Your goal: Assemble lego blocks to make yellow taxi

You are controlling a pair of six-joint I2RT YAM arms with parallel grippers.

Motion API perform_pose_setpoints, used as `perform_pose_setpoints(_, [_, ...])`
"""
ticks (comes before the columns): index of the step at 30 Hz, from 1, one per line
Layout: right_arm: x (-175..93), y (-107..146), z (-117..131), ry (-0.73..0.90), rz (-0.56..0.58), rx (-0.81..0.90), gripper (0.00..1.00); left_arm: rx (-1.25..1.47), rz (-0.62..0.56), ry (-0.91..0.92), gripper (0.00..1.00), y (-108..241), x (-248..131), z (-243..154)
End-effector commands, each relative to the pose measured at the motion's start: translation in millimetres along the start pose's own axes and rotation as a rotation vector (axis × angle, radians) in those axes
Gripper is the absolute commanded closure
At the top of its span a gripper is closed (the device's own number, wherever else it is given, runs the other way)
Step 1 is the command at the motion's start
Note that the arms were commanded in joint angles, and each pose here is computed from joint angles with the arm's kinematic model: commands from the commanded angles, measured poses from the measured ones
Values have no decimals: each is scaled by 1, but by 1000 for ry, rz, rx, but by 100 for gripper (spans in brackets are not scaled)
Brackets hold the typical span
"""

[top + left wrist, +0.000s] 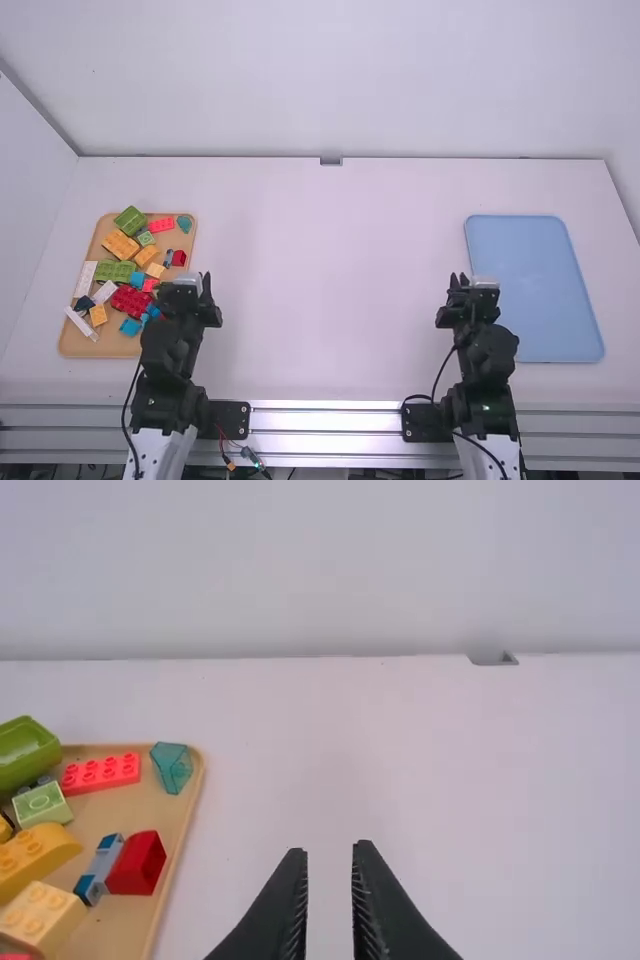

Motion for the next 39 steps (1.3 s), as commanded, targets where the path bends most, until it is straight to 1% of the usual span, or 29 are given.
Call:
perform_pose_setpoints(1, [-1,-23,-5,-3,-39,0,81,12,-29,-33,82,-18,0,0])
perform_pose_setpoints(7, [5,-42,-6,-30,-49,-4,72,21,-8,-61,72,-29,6,0])
perform_pose_setpoints(12, [16,-59,-7,-51,-52,-10,62,28,-1,-79,63,-42,15,-1])
perform_pose_setpoints(14, [23,-64,-6,-60,-38,-12,58,7,-2,-95,58,-49,20,0])
perform_pose_setpoints(16, [27,-67,-6,-62,-30,-13,55,-1,-3,-99,56,-53,22,-1])
perform_pose_setpoints(18, [38,-72,-5,-73,-14,-17,50,-2,0,-116,50,-60,29,0])
perform_pose_setpoints(19, [39,-73,-5,-74,-12,-17,49,-3,1,-118,49,-61,30,0])
perform_pose_setpoints(23, [55,-81,0,-112,1,-54,41,-72,9,-204,41,-75,39,5])
perform_pose_setpoints(25, [65,-86,4,-133,3,-96,36,-89,34,-258,36,-85,44,8])
perform_pose_setpoints(26, [67,-87,4,-138,2,-104,35,-89,42,-267,35,-87,45,8])
perform_pose_setpoints(29, [79,-93,10,-164,0,-148,29,-88,104,-314,29,-96,53,10])
perform_pose_setpoints(32, [91,-98,14,-182,-6,-153,24,-113,160,-438,24,-105,60,18])
perform_pose_setpoints(33, [95,-99,15,-187,-4,-158,22,-126,177,-487,22,-108,63,22])
perform_pose_setpoints(39, [113,-98,22,-217,29,-174,14,-133,268,-599,14,-123,81,32])
Point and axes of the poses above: each hand's point on the last joint's axis, 136 mm out from that joint toward the fingers, its own x axis out along the fingers, its own z axis along the line the jaws close on, y = z × x, the point moved 7 cm from there along -x, back along the fingers, and after that the axes turned 15 degrees about -x, right-handed, at the moved point
